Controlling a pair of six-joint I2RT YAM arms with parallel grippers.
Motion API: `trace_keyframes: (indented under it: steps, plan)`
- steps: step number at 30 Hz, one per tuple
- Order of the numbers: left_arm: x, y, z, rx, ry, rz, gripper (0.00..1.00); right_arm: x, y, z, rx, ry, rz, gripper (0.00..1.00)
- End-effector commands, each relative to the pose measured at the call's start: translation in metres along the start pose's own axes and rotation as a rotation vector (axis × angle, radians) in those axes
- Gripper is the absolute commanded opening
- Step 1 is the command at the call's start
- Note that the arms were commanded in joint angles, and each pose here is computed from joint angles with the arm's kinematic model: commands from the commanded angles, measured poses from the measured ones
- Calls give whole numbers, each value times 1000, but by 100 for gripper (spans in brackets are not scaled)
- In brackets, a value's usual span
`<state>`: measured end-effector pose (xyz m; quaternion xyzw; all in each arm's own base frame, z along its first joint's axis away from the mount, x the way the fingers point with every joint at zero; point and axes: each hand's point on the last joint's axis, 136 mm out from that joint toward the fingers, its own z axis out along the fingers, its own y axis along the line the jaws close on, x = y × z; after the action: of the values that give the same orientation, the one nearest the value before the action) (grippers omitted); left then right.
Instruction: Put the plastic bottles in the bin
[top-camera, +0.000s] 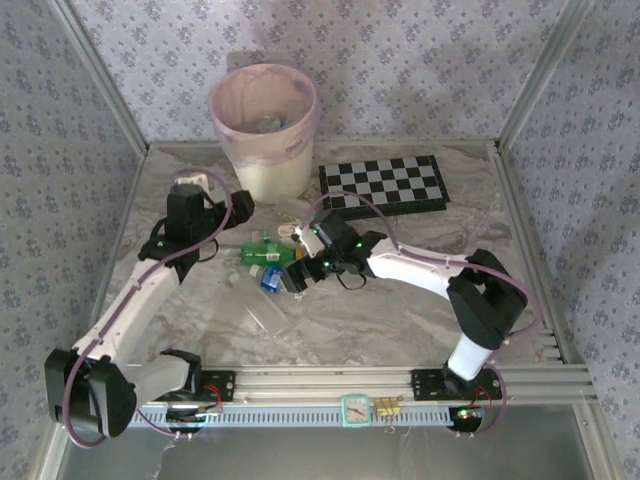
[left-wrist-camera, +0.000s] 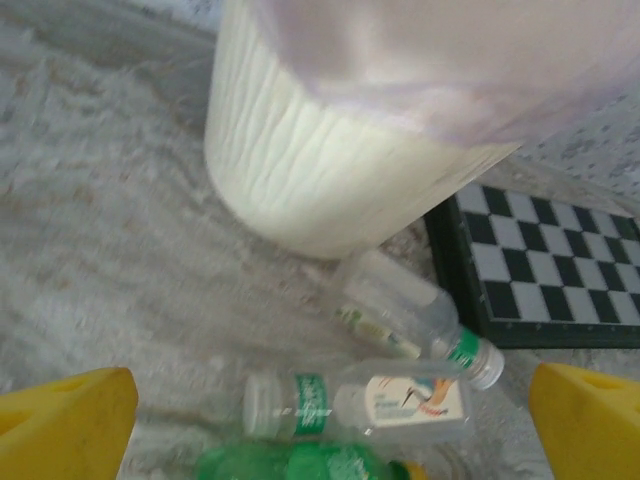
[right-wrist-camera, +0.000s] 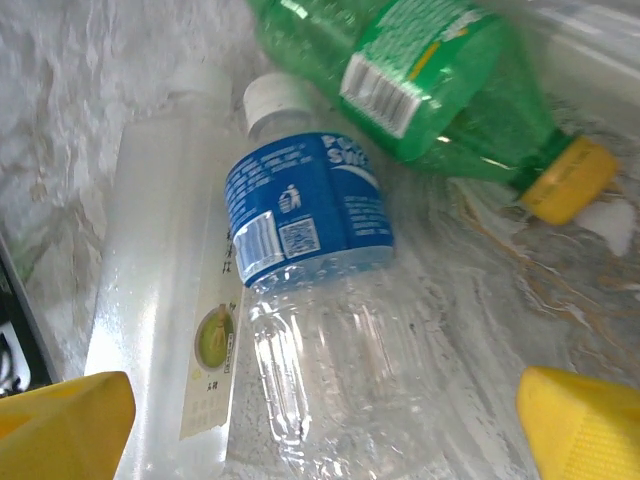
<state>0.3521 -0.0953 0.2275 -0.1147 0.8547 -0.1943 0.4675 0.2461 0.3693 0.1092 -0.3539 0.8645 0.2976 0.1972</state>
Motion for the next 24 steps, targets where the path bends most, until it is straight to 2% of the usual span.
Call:
trace_keyframes:
  steps: [1,8,13,24]
  plan:
    - [10,22,-2,-64,-18,-91,100,11,6,7,-3,115,-132,98]
    - [30,46,4,-86,-28,-239,100,22,10,31,54,236,-264,97]
    - [26,45,4,-74,-44,-254,100,28,1,44,135,305,-351,94]
    - [42,53,1,-80,-23,-285,100,41,-10,59,212,384,-436,74]
